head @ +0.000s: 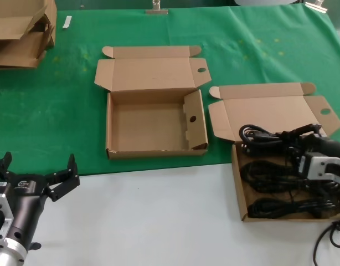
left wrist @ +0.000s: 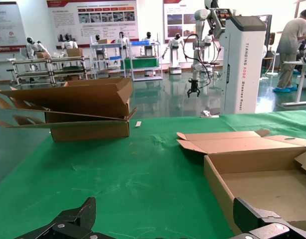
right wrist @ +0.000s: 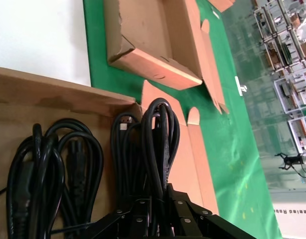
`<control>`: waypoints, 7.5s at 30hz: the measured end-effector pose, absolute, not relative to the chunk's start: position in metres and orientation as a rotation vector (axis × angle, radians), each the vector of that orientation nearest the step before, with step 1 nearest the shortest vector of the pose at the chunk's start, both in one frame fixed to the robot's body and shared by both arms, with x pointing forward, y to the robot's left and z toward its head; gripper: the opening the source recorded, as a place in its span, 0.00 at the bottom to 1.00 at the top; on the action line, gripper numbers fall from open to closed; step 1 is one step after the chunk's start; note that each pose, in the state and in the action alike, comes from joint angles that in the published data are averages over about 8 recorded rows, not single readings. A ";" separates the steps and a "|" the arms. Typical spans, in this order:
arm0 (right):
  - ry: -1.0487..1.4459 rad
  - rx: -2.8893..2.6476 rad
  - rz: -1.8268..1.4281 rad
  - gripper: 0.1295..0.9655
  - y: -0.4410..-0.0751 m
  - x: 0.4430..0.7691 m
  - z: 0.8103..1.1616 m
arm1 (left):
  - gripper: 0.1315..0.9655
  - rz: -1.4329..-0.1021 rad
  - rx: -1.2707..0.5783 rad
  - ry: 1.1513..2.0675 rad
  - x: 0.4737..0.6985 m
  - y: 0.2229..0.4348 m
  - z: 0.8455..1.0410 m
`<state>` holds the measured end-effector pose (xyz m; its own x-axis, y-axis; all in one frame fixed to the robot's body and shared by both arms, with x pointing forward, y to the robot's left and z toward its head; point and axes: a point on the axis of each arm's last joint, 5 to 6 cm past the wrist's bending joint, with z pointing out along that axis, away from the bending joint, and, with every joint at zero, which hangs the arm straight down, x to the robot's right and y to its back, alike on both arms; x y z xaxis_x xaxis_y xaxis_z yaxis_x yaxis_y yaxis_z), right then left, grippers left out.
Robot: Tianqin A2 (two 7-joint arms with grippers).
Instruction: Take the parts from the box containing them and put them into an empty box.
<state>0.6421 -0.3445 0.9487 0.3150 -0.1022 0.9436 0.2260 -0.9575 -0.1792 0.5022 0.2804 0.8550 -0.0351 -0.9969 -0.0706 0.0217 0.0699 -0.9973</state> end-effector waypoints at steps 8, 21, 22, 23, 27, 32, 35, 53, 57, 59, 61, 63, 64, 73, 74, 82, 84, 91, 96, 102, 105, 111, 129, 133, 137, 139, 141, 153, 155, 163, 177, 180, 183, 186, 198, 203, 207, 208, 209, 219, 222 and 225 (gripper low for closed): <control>-0.091 -2.275 -1.697 0.09 -0.352 0.619 0.961 | 1.00 -1.193 -1.125 1.253 0.502 0.280 0.855; -0.088 -2.220 -1.706 0.08 -0.348 0.582 0.972 | 1.00 -1.193 -1.125 1.253 0.502 0.280 0.855; -0.089 -2.219 -1.705 0.08 -0.348 0.581 0.972 | 1.00 -1.193 -1.125 1.253 0.502 0.280 0.855; -0.090 -2.219 -1.704 0.08 -0.347 0.580 0.971 | 1.00 -1.193 -1.125 1.253 0.502 0.280 0.855; -0.093 -2.223 -1.698 0.08 -0.346 0.577 0.969 | 1.00 -1.193 -1.125 1.253 0.502 0.280 0.855; -0.098 -2.237 -1.688 0.07 -0.344 0.577 0.964 | 1.00 -1.193 -1.125 1.253 0.502 0.280 0.855; -0.101 -2.238 -1.687 0.07 -0.343 0.577 0.963 | 1.00 -1.193 -1.125 1.253 0.502 0.280 0.855; -0.252 -2.061 -1.720 0.07 -0.260 0.612 1.002 | 1.00 -1.193 -1.125 1.253 0.502 0.280 0.855; -0.289 -2.030 -1.713 0.07 -0.232 0.629 1.009 | 1.00 -1.193 -1.125 1.253 0.502 0.280 0.855; -0.304 -2.021 -1.707 0.07 -0.219 0.638 1.010 | 1.00 -1.193 -1.125 1.253 0.502 0.280 0.855; -0.318 -2.015 -1.699 0.07 -0.206 0.646 1.011 | 1.00 -1.193 -1.125 1.253 0.502 0.280 0.855; -0.328 -2.016 -1.693 0.07 -0.195 0.655 1.011 | 1.00 -1.193 -1.125 1.253 0.502 0.280 0.855; -0.333 -2.018 -1.689 0.07 -0.190 0.659 1.010 | 1.00 -1.193 -1.125 1.253 0.502 0.280 0.855; -0.332 -2.045 -1.641 0.07 -0.160 0.686 1.002 | 1.00 -1.193 -1.125 1.253 0.502 0.280 0.855; -0.329 -2.046 -1.634 0.07 -0.158 0.688 1.002 | 1.00 -1.193 -1.125 1.253 0.502 0.280 0.855; -0.298 -2.050 -1.598 0.07 -0.149 0.696 0.995 | 1.00 -1.193 -1.125 1.253 0.502 0.280 0.855; -0.291 -2.047 -1.595 0.07 -0.148 0.698 0.994 | 1.00 -1.193 -1.125 1.253 0.502 0.280 0.855; -0.266 -2.020 -1.592 0.07 -0.147 0.700 0.992 | 1.00 -1.193 -1.125 1.253 0.502 0.280 0.855; -0.248 -2.003 -1.598 0.07 -0.147 0.703 0.988 | 1.00 -1.193 -1.125 1.253 0.502 0.280 0.855; -0.231 -1.994 -1.608 0.08 -0.148 0.706 0.986 | 1.00 -1.193 -1.125 1.253 0.502 0.280 0.855; -0.225 -1.991 -1.607 0.09 -0.148 0.706 0.986 | 1.00 -1.193 -1.125 1.253 0.502 0.280 0.855; -0.228 -1.994 -1.595 0.14 -0.147 0.704 0.981 | 1.00 -1.193 -1.125 1.253 0.502 0.280 0.855; -0.115 -1.968 -1.622 0.39 -0.200 0.679 0.982 | 1.00 -1.193 -1.125 1.253 0.502 0.280 0.855; -0.026 -1.953 -1.636 0.51 -0.227 0.665 0.978 | 1.00 -1.193 -1.125 1.253 0.502 0.280 0.855; 0.037 -1.944 -1.638 0.61 -0.244 0.653 0.972 | 1.00 -1.193 -1.125 1.253 0.502 0.280 0.855; 0.052 -1.941 -1.636 0.66 -0.247 0.650 0.970 | 1.00 -1.193 -1.125 1.253 0.502 0.280 0.855; 0.062 -1.937 -1.633 0.71 -0.247 0.649 0.969 | 1.00 -1.193 -1.125 1.253 0.502 0.280 0.855; 0.183 -1.859 -1.584 0.93 -0.248 0.636 0.953 | 1.00 -1.193 -1.125 1.253 0.502 0.280 0.855; 0.211 -1.841 -1.572 0.95 -0.248 0.632 0.949 | 1.00 -1.193 -1.125 1.253 0.502 0.280 0.855; 0.324 -1.770 -1.528 1.00 -0.249 0.619 0.935 | 1.00 -1.193 -1.125 1.253 0.502 0.280 0.855; 0.528 -1.644 -1.451 1.00 -0.254 0.594 0.912 | 1.00 -1.193 -1.125 1.253 0.502 0.280 0.855; 0.572 -1.618 -1.435 1.00 -0.255 0.589 0.908 | 1.00 -1.193 -1.125 1.253 0.502 0.280 0.855; 0.615 -1.592 -1.420 1.00 -0.257 0.583 0.903 | 1.00 -1.193 -1.125 1.253 0.502 0.280 0.855; 0.658 -1.565 -1.404 1.00 -0.258 0.577 0.899 | 1.00 -1.193 -1.125 1.253 0.502 0.280 0.855; 0.833 -1.456 -1.343 1.00 -0.265 0.553 0.882 | 1.00 -1.193 -1.125 1.253 0.502 0.280 0.855; 0.905 -1.410 -1.318 1.00 -0.269 0.543 0.875 | 1.00 -1.193 -1.125 1.253 0.502 0.280 0.855; 0.963 -1.374 -1.299 1.00 -0.271 0.534 0.870 | 1.00 -1.193 -1.125 1.253 0.502 0.280 0.855; 0.977 -1.365 -1.294 1.00 -0.272 0.532 0.868 | 1.00 -1.193 -1.125 1.253 0.502 0.280 0.855; 0.992 -1.355 -1.289 1.00 -0.273 0.530 0.867 | 1.00 -1.193 -1.125 1.253 0.502 0.280 0.855; 1.094 -1.288 -1.256 1.00 -0.278 0.514 0.858 | 1.00 -1.193 -1.125 1.253 0.502 0.280 0.855; 1.097 -1.286 -1.255 1.00 -0.278 0.514 0.858 | 1.00 -1.193 -1.125 1.253 0.502 0.280 0.855; 1.098 -1.286 -1.255 1.00 -0.278 0.513 0.858 | 1.00 -1.193 -1.125 1.253 0.502 0.280 0.855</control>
<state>0.5135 -0.2783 0.8581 0.0533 -0.9935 0.1009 0.0322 -0.0993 -0.9945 0.5022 0.2804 0.8550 -0.0351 -0.9969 -0.0706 0.0218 0.0698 -0.9973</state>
